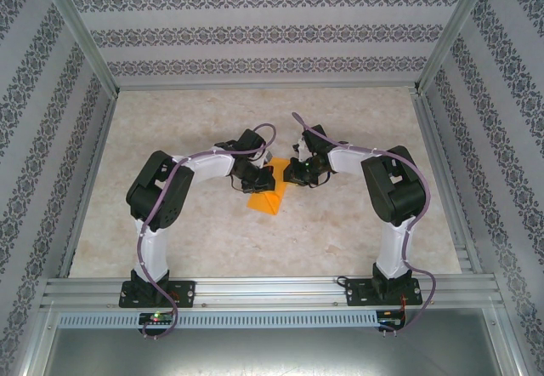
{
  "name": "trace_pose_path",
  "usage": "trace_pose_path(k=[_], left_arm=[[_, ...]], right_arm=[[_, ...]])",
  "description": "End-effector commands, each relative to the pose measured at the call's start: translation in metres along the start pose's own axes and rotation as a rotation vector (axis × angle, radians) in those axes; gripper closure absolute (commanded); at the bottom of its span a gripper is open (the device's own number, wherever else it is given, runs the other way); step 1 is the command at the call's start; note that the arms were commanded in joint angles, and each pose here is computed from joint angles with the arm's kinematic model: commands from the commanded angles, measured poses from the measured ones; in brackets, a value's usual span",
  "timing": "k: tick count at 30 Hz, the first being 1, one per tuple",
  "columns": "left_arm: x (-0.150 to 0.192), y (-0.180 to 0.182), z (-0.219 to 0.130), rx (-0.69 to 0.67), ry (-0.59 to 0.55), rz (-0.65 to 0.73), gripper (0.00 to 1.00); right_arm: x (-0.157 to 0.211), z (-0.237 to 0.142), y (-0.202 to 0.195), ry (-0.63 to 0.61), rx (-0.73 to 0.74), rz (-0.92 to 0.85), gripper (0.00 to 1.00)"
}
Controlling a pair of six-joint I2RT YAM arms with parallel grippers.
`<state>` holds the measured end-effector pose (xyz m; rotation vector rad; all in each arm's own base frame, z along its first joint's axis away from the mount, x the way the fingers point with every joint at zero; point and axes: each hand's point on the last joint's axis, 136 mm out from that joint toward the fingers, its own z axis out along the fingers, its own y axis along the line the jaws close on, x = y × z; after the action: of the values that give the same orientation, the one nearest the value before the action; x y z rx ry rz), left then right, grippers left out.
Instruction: Fold a paper plane with a square sheet of paper (pick it up from the middle)
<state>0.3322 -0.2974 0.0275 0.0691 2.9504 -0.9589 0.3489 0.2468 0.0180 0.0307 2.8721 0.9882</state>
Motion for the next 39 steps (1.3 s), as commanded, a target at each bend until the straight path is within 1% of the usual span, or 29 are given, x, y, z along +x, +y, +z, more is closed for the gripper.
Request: trace_pose_path(k=[1, 10, 15, 17, 20, 23, 29, 31, 35, 39], left_arm=[[0.003, 0.002, 0.009, -0.030, 0.025, 0.029, 1.00], [0.005, 0.006, 0.015, -0.047, 0.039, 0.033, 0.99], [0.006, 0.010, 0.018, -0.054, 0.042, 0.031, 0.93], [0.006, 0.011, 0.018, -0.057, 0.038, 0.032, 0.88], [0.004, 0.011, 0.017, -0.057, 0.025, 0.033, 0.83], [0.002, 0.010, 0.016, -0.054, 0.011, 0.036, 0.76], [-0.001, 0.004, 0.013, -0.029, -0.015, 0.042, 0.69], [-0.002, 0.003, 0.013, -0.025, -0.022, 0.043, 0.65], [-0.003, 0.000, 0.011, -0.007, -0.036, 0.044, 0.62], [-0.005, -0.006, 0.009, 0.019, -0.049, 0.042, 0.56]], right_arm=[[0.002, 0.001, 0.000, 0.011, 0.027, -0.030, 0.86], [-0.001, -0.003, 0.005, -0.002, 0.016, -0.034, 0.86], [-0.003, -0.011, 0.010, -0.023, -0.009, -0.031, 0.85], [-0.005, -0.017, 0.014, -0.036, -0.020, -0.034, 0.84], [-0.008, -0.030, 0.018, -0.066, -0.050, -0.026, 0.83], [-0.006, -0.043, 0.019, -0.087, -0.072, -0.019, 0.83], [0.002, -0.057, 0.017, -0.103, -0.116, 0.010, 0.82], [0.006, -0.058, 0.015, -0.103, -0.124, 0.018, 0.82], [0.013, -0.063, 0.011, -0.106, -0.146, 0.041, 0.82], [0.023, -0.065, 0.011, -0.097, -0.178, 0.055, 0.82]])
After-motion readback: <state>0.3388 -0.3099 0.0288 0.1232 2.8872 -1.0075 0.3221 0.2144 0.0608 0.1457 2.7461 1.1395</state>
